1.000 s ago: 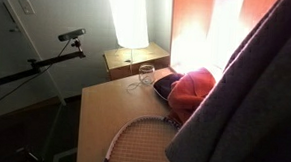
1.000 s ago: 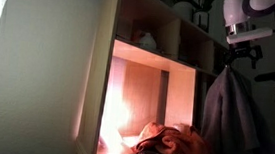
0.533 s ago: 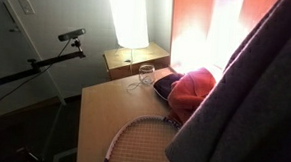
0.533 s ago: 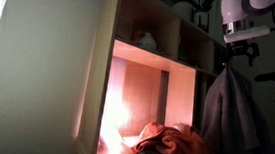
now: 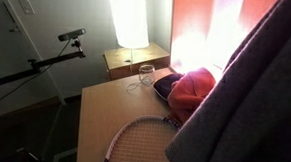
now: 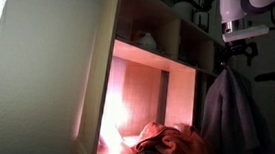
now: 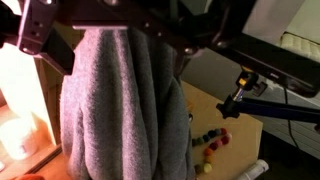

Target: Put the towel on the table

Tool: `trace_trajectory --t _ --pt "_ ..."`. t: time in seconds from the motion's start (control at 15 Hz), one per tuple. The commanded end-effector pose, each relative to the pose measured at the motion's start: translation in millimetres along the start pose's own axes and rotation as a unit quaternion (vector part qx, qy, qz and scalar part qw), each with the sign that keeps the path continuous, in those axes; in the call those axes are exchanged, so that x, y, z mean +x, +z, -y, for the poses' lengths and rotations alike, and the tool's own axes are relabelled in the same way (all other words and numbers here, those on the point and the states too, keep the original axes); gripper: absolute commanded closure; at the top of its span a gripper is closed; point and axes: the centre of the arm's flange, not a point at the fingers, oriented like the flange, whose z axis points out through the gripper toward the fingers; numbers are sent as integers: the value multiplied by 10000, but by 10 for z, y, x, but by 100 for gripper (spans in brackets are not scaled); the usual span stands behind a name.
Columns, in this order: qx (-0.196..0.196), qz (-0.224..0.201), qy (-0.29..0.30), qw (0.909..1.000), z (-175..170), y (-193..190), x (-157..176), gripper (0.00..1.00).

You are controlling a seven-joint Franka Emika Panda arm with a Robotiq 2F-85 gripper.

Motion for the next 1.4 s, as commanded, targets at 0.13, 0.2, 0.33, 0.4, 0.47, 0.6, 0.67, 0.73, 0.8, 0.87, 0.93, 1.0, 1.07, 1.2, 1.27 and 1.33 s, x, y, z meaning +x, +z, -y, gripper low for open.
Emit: trace_trajectory --t 0.13,0.2,0.33,0.4,0.47,0.6,0.67,0.73,0.8,0.87,0.93,1.0,1.07,1.2,1.27,1.33 --pt "-29 -8 -39 10000 36 9 -75 0" --pt "-62 8 -98 9999 77 30 -100 0" --pt "-84 39 -132 9999 152 69 -127 0" --pt "-108 25 -171 9998 182 91 -140 0" --pt "-120 55 -190 9997 227 117 -152 0" --pt "-179 74 -229 9996 301 176 -172 0" --pt "-214 97 -222 9995 334 209 -180 0" --pt "-248 133 -232 9993 373 248 -176 0" --pt "-282 138 -219 9993 403 286 -169 0" --pt "-344 155 -195 9991 436 329 -154 0" --pt "-353 175 -182 9991 465 364 -136 0" --pt "-402 192 -172 9989 494 404 -116 0" --pt "-461 199 -105 9987 527 452 -87 0" --pt "-620 192 26 9979 558 534 -32 0" --pt "-748 187 105 9970 569 573 -4 0" --pt "-820 228 150 9963 572 607 23 0"
